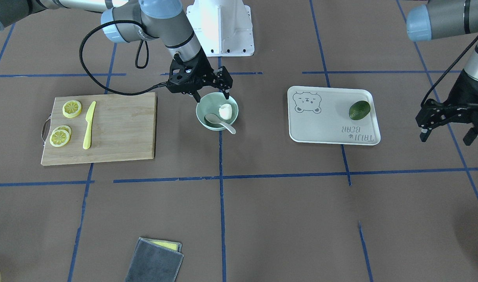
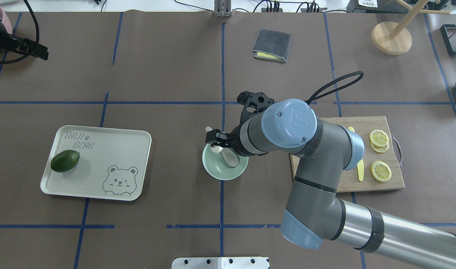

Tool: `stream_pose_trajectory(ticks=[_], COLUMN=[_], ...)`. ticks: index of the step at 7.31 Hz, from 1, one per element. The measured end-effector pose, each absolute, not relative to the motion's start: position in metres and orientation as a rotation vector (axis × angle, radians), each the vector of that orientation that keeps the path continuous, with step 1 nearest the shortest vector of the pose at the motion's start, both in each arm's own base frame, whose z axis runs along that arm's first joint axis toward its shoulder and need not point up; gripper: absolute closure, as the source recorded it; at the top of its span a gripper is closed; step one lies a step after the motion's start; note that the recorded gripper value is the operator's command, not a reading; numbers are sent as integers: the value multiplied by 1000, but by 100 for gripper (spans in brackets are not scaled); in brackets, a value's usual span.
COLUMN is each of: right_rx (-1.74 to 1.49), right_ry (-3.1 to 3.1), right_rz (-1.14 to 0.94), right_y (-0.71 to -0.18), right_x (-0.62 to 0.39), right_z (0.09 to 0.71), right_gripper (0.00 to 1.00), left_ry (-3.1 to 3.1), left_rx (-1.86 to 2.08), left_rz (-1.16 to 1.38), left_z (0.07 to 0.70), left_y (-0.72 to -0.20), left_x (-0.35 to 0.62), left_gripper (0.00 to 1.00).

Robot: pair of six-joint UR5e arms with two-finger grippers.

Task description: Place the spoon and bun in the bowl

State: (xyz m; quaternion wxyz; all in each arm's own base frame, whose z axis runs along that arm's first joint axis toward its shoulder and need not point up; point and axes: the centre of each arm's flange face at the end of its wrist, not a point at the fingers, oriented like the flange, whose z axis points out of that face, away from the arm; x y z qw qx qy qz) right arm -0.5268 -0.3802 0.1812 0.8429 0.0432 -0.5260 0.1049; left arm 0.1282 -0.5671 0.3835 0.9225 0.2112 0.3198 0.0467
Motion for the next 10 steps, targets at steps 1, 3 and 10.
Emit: stream_pose_trajectory(ticks=[1, 3, 10], right_rx=[92, 100, 146], right_ry=[-1110, -1109, -928], right_rz=[222, 225, 24], right_y=[-380, -385, -532], right_x=[-527, -521, -307], right_z=[181, 181, 301], right_gripper=[0, 0, 0], left_ry=[653, 660, 773], left_rx=[412, 354, 118], left_rz=[124, 157, 140], left_z=[407, 458, 611], left_y=[-570, -567, -527], left_x=[105, 66, -26], left_gripper=[0, 0, 0])
